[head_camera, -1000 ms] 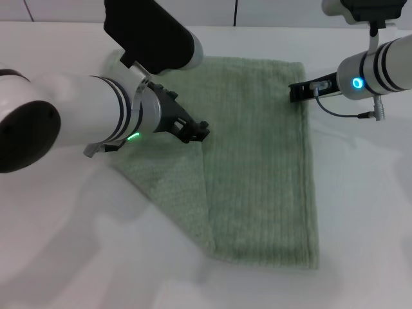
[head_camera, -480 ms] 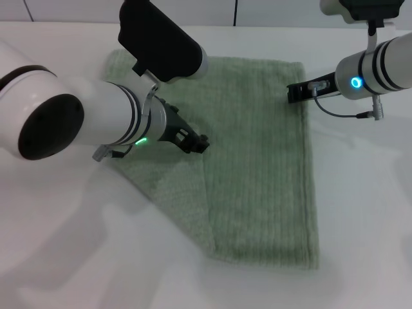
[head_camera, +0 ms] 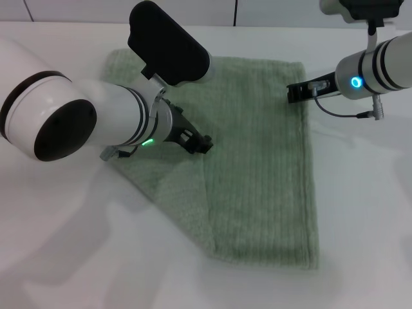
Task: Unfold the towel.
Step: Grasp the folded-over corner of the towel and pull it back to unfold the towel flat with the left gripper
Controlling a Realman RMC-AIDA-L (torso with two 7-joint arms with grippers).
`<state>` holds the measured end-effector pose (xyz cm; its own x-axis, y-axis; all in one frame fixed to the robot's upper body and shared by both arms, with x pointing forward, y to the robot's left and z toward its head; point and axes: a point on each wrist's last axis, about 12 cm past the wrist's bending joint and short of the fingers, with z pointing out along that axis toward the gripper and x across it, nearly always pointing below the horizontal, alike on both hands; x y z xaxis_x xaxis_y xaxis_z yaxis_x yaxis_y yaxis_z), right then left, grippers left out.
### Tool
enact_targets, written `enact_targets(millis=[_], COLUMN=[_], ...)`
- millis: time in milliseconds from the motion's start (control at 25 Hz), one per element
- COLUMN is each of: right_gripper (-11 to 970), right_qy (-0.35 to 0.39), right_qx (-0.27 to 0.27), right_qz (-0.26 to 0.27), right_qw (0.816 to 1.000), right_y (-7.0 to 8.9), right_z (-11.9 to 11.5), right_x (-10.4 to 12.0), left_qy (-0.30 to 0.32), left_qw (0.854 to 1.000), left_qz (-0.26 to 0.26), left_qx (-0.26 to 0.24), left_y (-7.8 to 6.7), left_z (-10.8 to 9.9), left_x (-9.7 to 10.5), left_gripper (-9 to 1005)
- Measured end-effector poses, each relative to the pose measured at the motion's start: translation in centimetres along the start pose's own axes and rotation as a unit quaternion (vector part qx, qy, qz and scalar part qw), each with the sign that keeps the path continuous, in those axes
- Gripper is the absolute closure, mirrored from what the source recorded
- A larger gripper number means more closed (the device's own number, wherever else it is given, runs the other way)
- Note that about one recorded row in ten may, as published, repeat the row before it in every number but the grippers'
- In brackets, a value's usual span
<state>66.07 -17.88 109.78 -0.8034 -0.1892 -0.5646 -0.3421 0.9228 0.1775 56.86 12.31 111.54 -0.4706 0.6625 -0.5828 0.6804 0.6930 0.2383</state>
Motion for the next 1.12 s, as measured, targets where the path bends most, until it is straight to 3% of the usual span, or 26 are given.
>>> enact_targets(millis=[1120], right_gripper=[959], right_qy=[0.001], right_qx=[0.002], right_qz=[0.001], right_qw=[1.0], right_y=[-0.1], right_z=[0.1], right_x=[0.2], left_qy=[0.026], left_qw=[1.0], left_qz=[0.005], left_qx=[0.001], left_y=[0.3], left_z=[2.2], left_x=[0.0], left_gripper=[219])
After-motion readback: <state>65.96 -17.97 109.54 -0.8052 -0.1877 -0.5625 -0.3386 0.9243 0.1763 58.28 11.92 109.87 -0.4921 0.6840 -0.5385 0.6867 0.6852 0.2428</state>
